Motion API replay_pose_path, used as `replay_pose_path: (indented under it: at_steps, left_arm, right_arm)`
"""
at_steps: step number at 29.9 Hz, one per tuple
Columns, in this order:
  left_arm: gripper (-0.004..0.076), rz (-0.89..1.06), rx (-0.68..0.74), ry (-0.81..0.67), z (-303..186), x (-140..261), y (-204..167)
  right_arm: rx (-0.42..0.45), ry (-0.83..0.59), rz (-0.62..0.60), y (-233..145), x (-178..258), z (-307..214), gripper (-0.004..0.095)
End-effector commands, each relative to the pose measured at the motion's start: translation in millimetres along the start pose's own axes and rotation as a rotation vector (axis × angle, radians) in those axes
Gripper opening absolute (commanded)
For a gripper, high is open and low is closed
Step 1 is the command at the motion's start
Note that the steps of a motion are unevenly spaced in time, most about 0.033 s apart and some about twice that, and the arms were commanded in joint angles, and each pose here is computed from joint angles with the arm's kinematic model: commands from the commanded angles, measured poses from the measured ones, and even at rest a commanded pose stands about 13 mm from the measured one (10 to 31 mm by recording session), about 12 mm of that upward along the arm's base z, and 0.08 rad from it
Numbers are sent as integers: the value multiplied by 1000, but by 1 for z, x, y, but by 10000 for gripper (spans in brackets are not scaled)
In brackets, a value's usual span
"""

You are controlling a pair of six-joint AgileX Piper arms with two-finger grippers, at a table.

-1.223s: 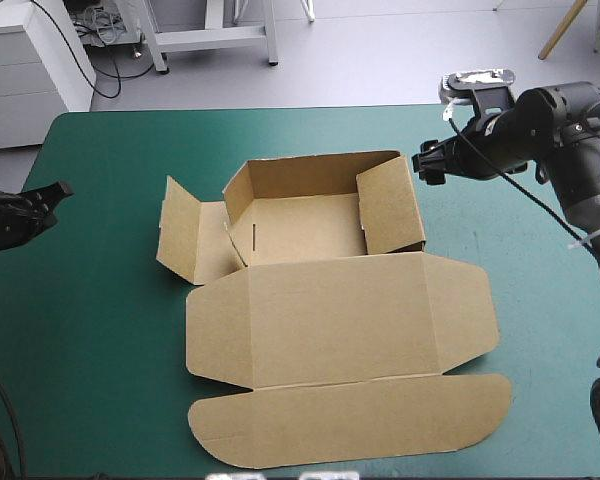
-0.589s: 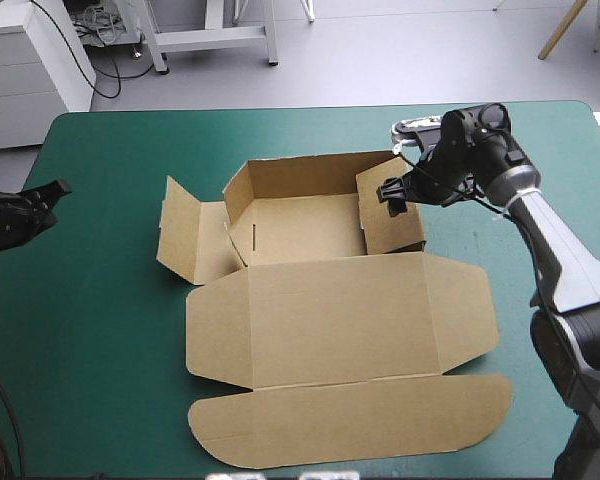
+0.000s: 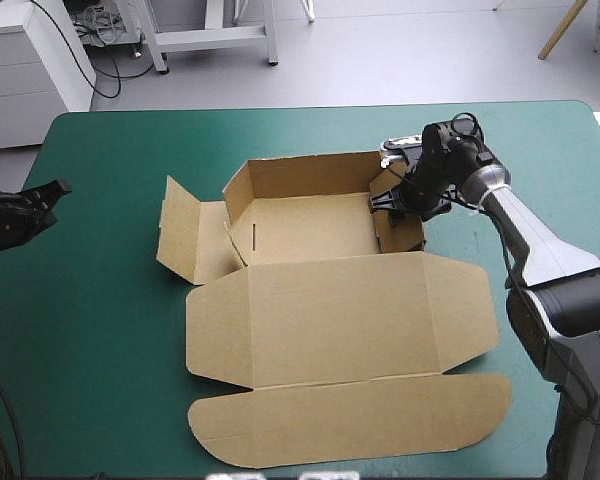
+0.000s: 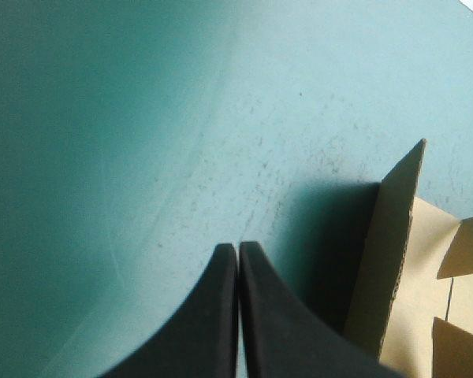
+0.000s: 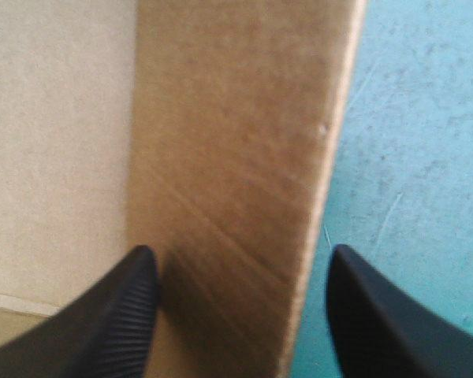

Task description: Fold the box

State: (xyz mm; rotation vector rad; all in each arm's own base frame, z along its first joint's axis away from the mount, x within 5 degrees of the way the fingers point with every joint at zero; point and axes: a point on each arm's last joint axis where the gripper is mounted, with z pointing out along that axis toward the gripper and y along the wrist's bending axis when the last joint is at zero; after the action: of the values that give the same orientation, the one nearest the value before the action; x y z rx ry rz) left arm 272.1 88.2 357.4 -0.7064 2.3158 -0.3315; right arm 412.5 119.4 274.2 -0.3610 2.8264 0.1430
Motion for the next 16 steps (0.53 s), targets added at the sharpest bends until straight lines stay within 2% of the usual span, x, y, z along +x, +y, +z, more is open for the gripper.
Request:
replay_pose_path:
  at_steps: [1, 2, 9, 13, 16]
  left_arm:
    - [-10, -9, 39, -102, -19, -8, -9]
    - [-10, -8, 38, -102, -19, -8, -8]
    - [-10, 5, 17, -112, -19, -9, -7]
    - [-10, 95, -8, -114, -19, -9, -5]
    - [-10, 159, -12, -114, -19, -9, -5]
  right_arm:
    - [4, -110, -38, 0, -7, -38, 43]
    - [4, -120, -40, 0, -8, -40, -8]
    - [-7, -164, -47, 2, -14, -63, 0]
    - [-45, -248, -54, 8, -8, -99, -3]
    - [-42, -318, -63, 9, 1, -131, -3]
